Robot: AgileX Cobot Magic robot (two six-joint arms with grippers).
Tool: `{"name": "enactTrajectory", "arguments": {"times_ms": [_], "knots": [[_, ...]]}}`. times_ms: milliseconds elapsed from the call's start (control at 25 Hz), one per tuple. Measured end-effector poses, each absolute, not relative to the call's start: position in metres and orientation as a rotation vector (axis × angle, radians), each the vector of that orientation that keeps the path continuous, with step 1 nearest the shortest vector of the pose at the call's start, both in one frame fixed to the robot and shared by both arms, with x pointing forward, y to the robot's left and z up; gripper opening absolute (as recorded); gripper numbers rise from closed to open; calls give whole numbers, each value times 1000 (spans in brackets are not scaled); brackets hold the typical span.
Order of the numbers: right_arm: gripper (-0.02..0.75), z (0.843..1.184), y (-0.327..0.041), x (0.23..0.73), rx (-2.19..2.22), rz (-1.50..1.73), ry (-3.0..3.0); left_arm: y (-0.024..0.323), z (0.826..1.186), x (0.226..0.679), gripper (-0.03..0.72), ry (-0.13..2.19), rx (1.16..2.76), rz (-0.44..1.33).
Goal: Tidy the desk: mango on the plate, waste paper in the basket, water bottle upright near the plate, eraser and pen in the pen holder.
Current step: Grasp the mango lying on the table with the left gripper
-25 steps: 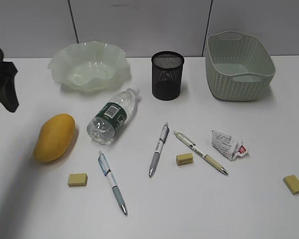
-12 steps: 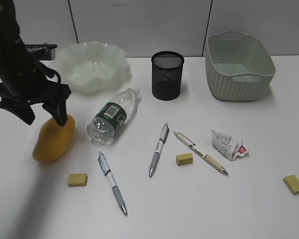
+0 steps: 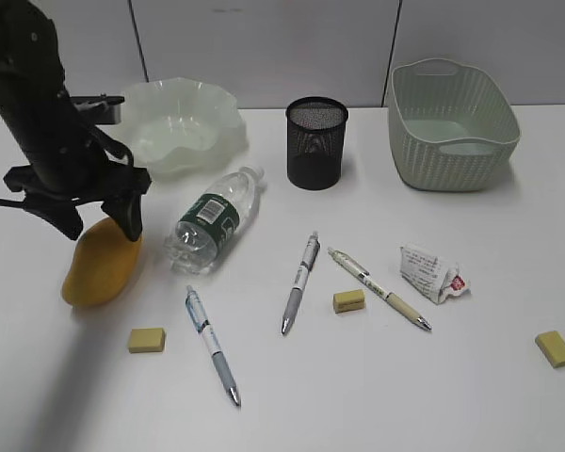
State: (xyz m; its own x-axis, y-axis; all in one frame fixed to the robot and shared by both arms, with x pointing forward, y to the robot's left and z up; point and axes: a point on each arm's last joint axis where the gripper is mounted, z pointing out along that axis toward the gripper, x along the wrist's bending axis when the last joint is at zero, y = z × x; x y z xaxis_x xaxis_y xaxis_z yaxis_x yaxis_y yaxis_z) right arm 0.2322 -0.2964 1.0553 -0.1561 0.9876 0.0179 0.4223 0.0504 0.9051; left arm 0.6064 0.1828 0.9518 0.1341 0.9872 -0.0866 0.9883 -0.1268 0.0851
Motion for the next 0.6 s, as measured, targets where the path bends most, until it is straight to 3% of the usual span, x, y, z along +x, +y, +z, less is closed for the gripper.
{"name": "enactTrajectory", "arguments": {"times_ms": [600], "knots": [[457, 1055, -296, 232, 1435, 1072, 1660, 182, 927, 614, 617, 2043, 2263, -22]]}}
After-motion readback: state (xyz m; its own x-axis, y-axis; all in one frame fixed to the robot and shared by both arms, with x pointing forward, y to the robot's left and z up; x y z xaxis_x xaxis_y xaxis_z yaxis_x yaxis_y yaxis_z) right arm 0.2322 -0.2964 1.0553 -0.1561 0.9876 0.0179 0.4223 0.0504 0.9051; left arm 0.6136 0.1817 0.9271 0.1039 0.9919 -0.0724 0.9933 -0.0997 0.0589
